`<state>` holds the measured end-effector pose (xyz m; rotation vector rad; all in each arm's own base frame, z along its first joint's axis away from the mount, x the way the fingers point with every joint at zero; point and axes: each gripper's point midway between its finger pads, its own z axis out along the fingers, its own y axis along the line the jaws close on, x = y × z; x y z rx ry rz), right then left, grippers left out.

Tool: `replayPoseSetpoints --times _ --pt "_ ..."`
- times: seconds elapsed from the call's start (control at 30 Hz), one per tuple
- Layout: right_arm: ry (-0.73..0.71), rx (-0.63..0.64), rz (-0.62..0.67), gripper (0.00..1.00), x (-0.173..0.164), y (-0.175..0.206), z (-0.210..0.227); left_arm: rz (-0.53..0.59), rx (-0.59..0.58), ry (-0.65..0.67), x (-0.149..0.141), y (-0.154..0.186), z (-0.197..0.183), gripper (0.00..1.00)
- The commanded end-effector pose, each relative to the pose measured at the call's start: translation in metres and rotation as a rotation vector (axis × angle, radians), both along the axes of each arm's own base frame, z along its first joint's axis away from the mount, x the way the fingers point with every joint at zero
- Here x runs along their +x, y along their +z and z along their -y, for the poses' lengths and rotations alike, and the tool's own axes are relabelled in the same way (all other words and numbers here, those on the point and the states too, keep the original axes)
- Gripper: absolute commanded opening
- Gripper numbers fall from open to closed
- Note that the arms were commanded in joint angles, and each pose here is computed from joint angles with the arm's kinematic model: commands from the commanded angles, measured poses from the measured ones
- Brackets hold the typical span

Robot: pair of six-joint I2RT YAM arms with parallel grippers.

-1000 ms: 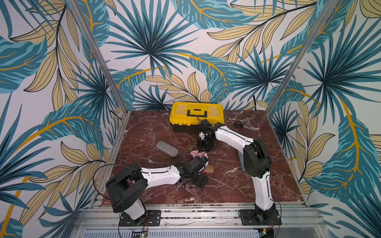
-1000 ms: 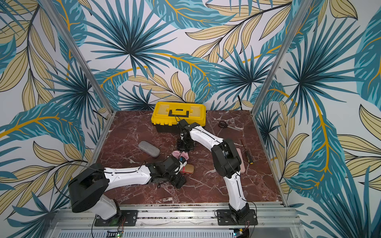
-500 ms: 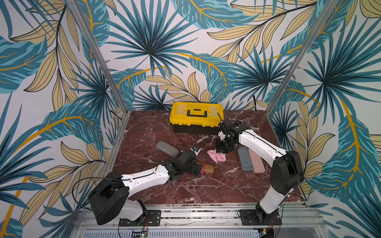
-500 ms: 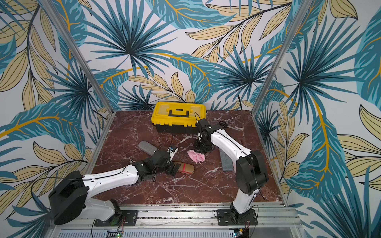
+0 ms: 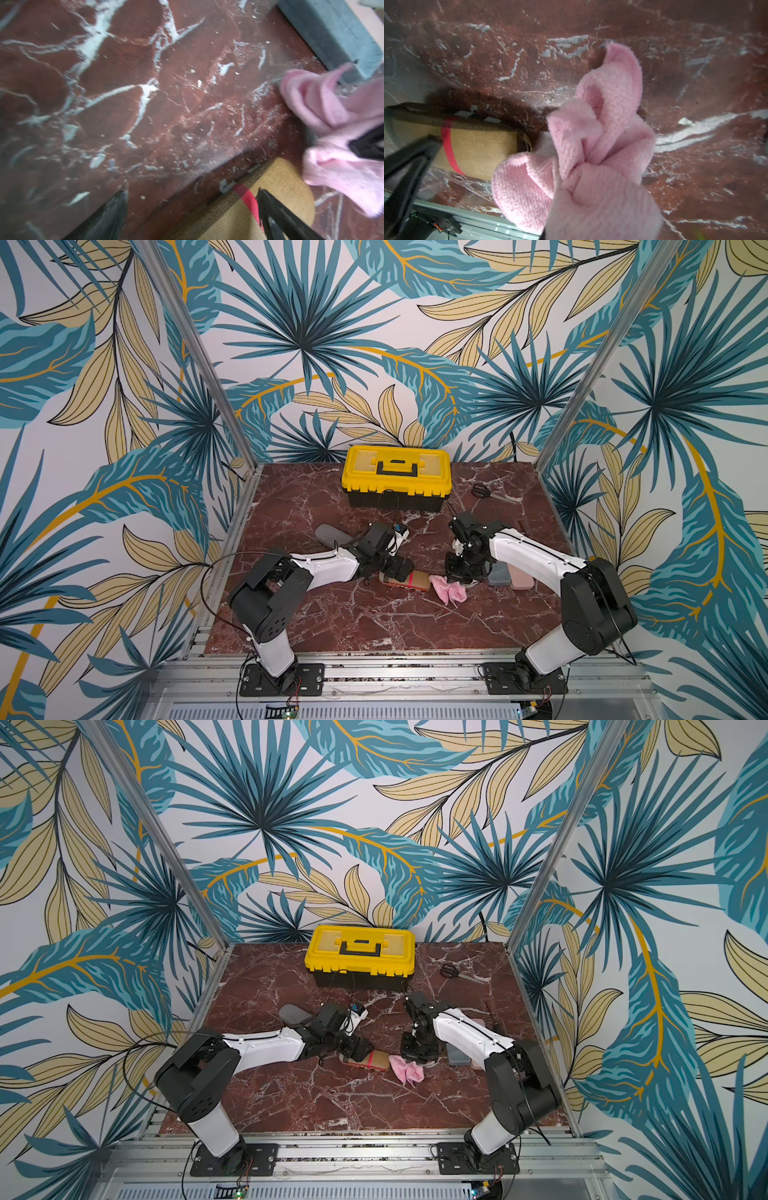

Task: Wipe the eyeglass case
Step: Adjust the eyeglass case at the center of the board, then wipe the dirt from the eyeglass case.

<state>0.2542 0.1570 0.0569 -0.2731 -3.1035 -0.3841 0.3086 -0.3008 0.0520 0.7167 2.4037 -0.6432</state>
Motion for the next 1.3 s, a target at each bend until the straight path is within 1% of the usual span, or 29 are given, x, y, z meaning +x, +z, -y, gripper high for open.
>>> replayPoseSetpoints --times 0.0,0.23,0.33,0.4,0.53,0.6,0.73,0.83,0.9,1.03,1.13,1.23,1.27 --pt "-0.017 0.036 0.013 0.00 0.015 -0.007 -0.012 -0.025 -0.062 -0.013 -0.019 0.007 -0.002 1.00" --pt "0.015 0.024 0.012 0.00 0.033 -0.010 -0.019 -0.062 -0.100 0.010 -0.043 0.007 -0.017 1.00" --pt "0.023 0.023 0.013 0.00 0.037 -0.009 -0.020 -0.055 -0.108 0.021 -0.051 0.009 -0.023 1.00" --pt "0.027 0.022 0.013 0.00 0.039 -0.008 -0.021 -0.043 -0.093 0.031 -0.053 0.010 -0.028 1.00" --pt "0.032 0.022 0.014 0.00 0.041 -0.008 -0.022 -0.001 -0.037 -0.004 -0.061 0.009 -0.026 1.00" --pt "0.032 0.022 0.016 0.00 0.041 -0.007 -0.022 0.033 0.014 -0.028 -0.065 0.003 -0.023 1.00" --pt "0.032 0.025 0.015 0.00 0.041 -0.007 -0.023 0.070 0.148 -0.039 -0.064 -0.013 -0.027 1.00" --pt "0.035 0.024 0.018 0.00 0.041 -0.006 -0.022 0.090 0.209 -0.037 -0.060 -0.019 -0.033 1.00" --pt "0.035 0.022 0.019 0.00 0.042 -0.006 -0.022 0.101 0.225 -0.042 -0.060 -0.020 -0.033 1.00" --pt "0.038 0.010 0.028 0.00 0.044 -0.003 -0.020 0.129 0.218 -0.056 -0.062 -0.017 -0.029 0.99" --pt "0.041 -0.021 0.069 0.00 0.048 0.012 -0.014 0.147 0.190 -0.083 -0.065 -0.015 -0.024 0.92" --pt "0.060 -0.034 0.100 0.00 0.046 0.033 -0.011 0.152 0.159 -0.108 -0.068 -0.014 -0.018 0.80" --pt "0.067 -0.034 0.097 0.00 0.043 0.036 -0.011 0.155 0.149 -0.111 -0.068 -0.013 -0.016 0.79"
